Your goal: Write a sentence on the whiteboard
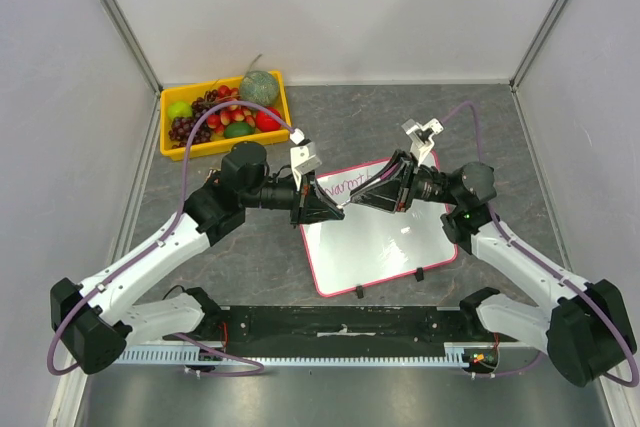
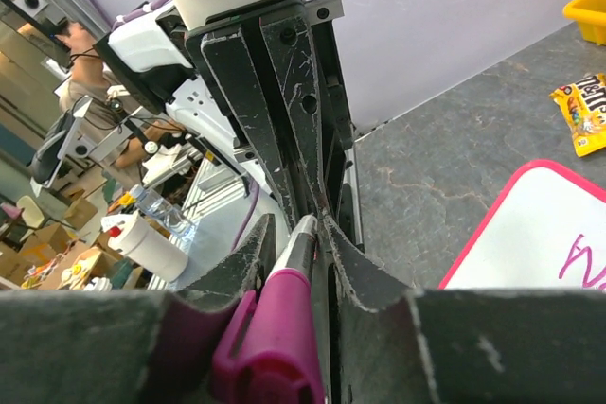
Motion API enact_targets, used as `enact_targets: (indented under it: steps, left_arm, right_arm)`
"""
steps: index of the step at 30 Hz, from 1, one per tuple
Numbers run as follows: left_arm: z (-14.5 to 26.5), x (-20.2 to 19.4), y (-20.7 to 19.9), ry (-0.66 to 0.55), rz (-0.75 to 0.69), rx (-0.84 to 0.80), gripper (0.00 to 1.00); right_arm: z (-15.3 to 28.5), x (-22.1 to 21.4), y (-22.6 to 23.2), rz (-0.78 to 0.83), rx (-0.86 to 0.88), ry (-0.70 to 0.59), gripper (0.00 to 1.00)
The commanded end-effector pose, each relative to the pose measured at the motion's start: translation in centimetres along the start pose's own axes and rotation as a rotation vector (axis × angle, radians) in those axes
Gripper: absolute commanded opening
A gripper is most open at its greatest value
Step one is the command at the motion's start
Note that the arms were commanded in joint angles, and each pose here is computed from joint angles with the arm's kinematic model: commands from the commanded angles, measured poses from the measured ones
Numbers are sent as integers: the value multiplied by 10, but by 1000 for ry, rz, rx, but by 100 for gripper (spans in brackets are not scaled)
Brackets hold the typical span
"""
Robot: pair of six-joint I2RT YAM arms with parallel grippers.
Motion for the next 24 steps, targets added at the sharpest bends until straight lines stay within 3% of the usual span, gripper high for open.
enact_targets:
  steps: [1, 3, 6, 12, 13, 14, 17, 20, 24]
  left_arm:
    - [2, 19, -2, -45, -83, -14, 2]
    - [3, 18, -3, -40, -78, -14, 2]
    - [4, 16, -2, -38, -80, -2, 2]
    - [6, 14, -2, -37, -78, 16, 2]
    - [6, 13, -1, -36, -72, 27, 5]
    - [6, 12, 1, -34, -65, 43, 20]
    - [7, 9, 10, -29, -29, 118, 51]
    - [12, -1, 21, -19, 16, 227, 63]
    - [27, -17, 38, -12, 118, 364, 68]
  right_arm:
    - [-2, 6, 6, 51, -18, 4, 27]
    - [-2, 7, 7, 58, -20, 0, 20]
    - [-2, 7, 4, 60, -36, 2, 0]
    - [-1, 3, -2, 57, -50, 10, 0]
    - [0, 4, -2, 59, -54, 8, 0]
    - [0, 3, -3, 58, -59, 9, 0]
    - [1, 2, -10, 70, -90, 7, 0]
    - [2, 0, -17, 74, -134, 3, 0]
    - [6, 0, -28, 92, -211, -14, 0]
Point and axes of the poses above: each gripper's point midway between its finger pads, its own z axis back along the fingers, its own y axis along the line the jaws close on, x = y × z, the point moved 4 cm from there along z, back along the fingers, and after that the axes turned 10 degrees about -z, right-handed, at the moved point
